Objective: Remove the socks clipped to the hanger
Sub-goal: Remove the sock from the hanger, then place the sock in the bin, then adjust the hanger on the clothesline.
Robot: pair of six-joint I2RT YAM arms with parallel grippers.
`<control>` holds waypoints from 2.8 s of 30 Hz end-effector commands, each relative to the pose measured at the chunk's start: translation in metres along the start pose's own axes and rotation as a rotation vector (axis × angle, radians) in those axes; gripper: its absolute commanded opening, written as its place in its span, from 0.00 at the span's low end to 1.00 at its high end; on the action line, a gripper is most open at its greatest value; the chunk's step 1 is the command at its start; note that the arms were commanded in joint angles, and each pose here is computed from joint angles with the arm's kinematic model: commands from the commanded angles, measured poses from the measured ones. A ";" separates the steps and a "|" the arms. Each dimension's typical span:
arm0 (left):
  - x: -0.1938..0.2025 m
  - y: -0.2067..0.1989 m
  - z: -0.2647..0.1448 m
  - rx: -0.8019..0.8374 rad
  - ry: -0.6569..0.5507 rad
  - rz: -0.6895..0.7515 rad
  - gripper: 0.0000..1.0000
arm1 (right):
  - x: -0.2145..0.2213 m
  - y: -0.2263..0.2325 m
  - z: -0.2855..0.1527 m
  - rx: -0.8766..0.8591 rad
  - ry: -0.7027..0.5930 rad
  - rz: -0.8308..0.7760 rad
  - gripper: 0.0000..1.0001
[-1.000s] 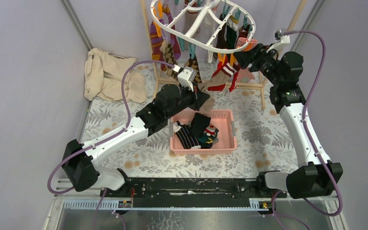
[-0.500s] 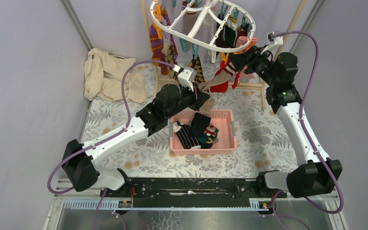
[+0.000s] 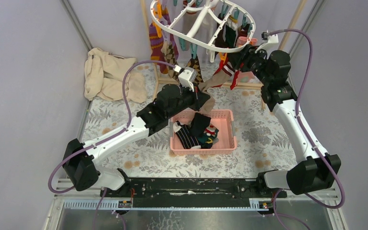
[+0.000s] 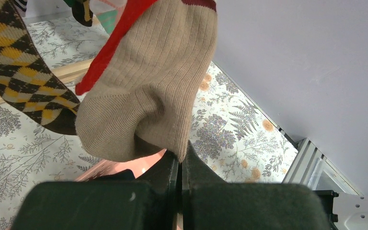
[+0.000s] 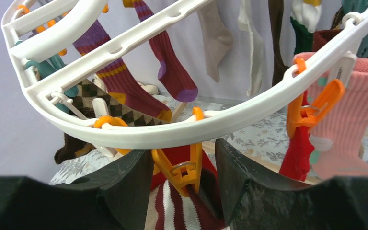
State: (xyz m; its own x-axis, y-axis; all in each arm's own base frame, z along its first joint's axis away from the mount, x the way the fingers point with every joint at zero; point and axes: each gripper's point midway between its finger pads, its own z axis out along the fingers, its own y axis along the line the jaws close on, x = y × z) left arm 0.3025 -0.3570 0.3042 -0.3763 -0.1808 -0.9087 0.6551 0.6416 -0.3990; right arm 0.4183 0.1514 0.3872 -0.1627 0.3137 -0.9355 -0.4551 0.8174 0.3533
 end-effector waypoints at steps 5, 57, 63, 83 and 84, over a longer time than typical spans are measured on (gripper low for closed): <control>-0.007 -0.001 0.005 0.015 -0.024 0.005 0.00 | -0.039 0.003 -0.002 0.040 -0.103 -0.058 0.50; 0.084 0.030 -0.007 -0.064 0.228 -0.046 0.99 | -0.031 0.008 -0.017 0.029 -0.079 -0.069 0.20; 0.028 0.017 0.020 -0.047 0.096 0.005 0.99 | -0.029 0.006 -0.019 0.040 -0.073 -0.072 0.35; -0.027 0.000 0.123 0.054 -0.195 0.065 0.99 | -0.025 0.006 -0.026 0.050 -0.058 -0.065 0.52; -0.029 0.002 0.124 0.041 -0.208 0.062 0.99 | -0.025 0.006 -0.027 0.052 -0.057 -0.064 0.52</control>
State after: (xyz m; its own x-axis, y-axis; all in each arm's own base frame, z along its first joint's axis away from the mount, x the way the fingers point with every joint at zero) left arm 0.3794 -0.4417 0.2645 -0.3328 -0.1653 -0.9284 0.6957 0.6215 -0.3601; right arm 0.4098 0.1350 0.3944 -0.1249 0.2854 -0.9502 -0.3929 0.8652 0.3115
